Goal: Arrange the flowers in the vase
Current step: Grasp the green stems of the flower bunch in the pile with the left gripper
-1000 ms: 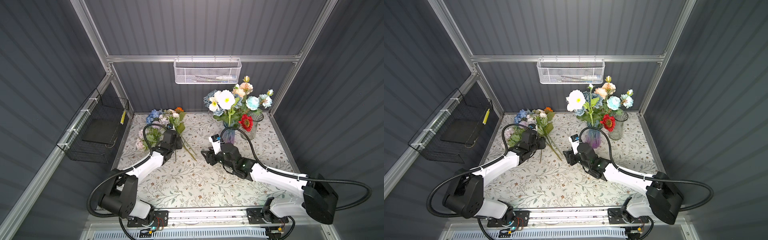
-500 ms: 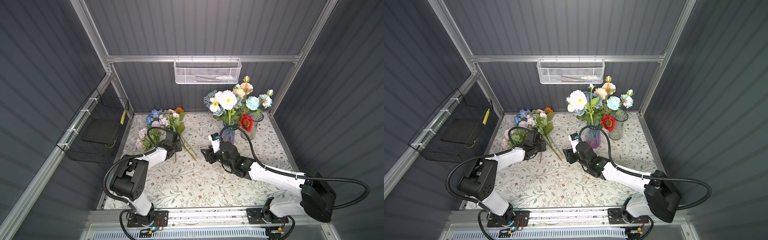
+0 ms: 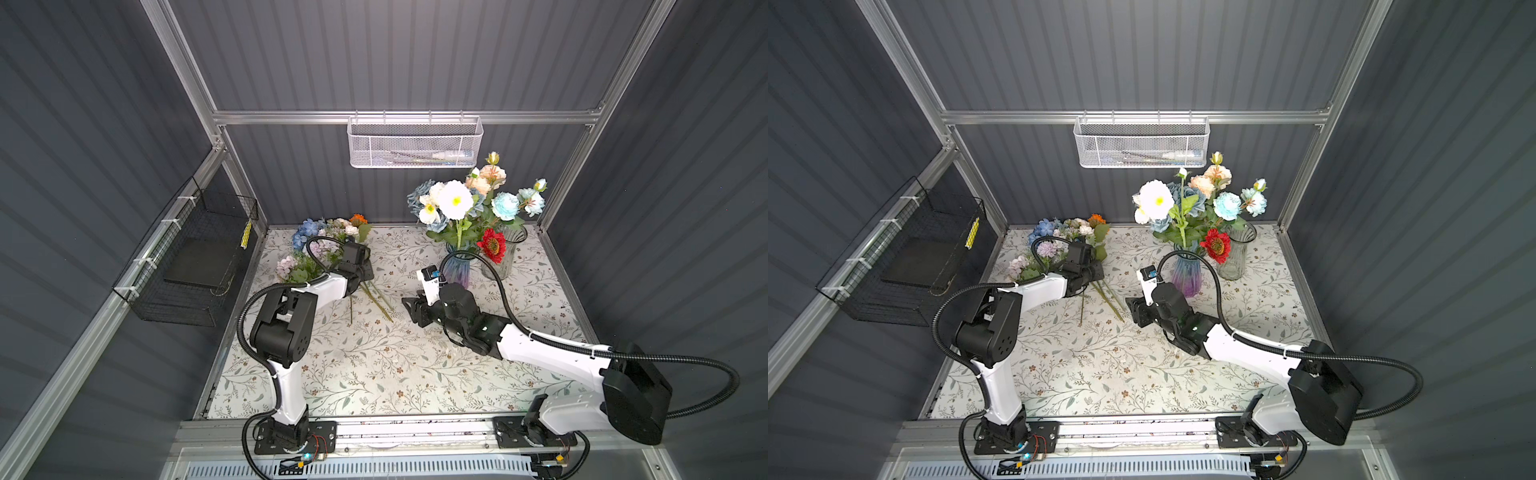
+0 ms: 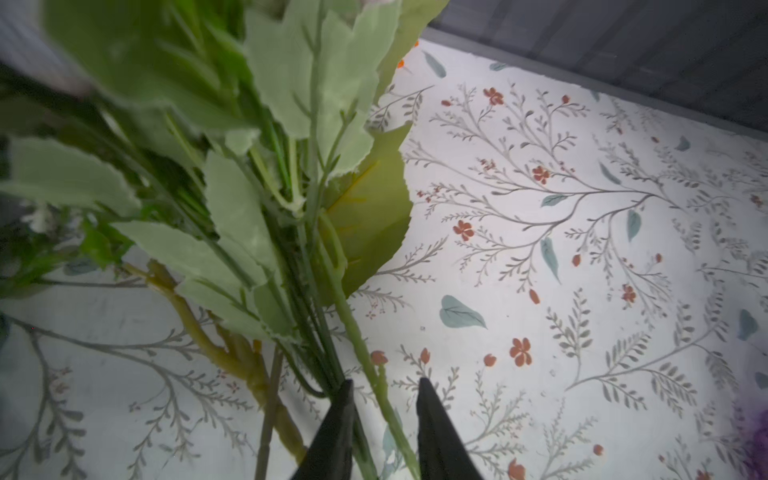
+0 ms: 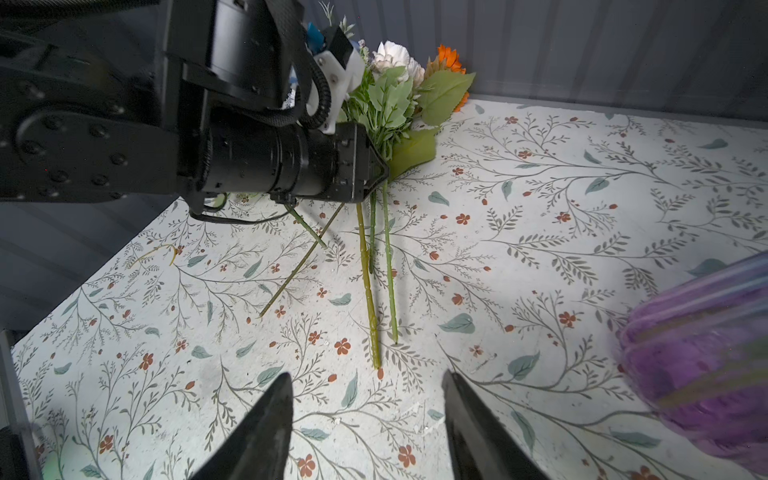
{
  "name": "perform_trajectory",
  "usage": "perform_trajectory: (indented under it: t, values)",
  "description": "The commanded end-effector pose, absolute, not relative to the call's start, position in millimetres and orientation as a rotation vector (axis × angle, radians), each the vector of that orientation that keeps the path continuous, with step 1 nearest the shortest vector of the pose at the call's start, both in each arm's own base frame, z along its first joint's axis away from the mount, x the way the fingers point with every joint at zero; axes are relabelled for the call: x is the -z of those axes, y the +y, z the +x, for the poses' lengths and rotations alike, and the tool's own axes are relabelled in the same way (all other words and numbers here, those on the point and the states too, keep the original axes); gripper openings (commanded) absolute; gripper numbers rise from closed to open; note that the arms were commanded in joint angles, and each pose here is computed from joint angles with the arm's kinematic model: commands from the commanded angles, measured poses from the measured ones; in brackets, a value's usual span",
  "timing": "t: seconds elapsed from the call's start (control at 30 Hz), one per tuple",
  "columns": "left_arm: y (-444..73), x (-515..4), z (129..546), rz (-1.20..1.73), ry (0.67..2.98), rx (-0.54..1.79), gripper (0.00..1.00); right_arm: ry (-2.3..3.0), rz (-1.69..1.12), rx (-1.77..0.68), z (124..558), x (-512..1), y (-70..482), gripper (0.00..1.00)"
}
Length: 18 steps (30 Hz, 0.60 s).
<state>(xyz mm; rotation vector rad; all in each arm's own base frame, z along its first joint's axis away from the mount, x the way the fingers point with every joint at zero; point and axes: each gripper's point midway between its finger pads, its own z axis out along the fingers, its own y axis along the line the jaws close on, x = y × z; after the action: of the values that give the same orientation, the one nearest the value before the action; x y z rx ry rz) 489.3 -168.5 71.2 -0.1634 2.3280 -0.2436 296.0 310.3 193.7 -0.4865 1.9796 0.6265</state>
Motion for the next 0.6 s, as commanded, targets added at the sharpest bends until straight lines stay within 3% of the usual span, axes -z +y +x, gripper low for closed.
perform_trajectory:
  t: [0.0,0.27,0.57]
  values:
    - [-156,-70,499,-0.259,2.299,0.187,0.27,1.943,-0.487,-0.611,297,-204,308,0.59]
    - [-154,-56,505,-0.282,2.312,0.151,0.27,1.939,-0.502,-0.598,297,-205,308,0.59]
    - [-142,-56,477,-0.276,2.339,0.13,0.3,1.936,-0.501,-0.592,297,-205,307,0.59]
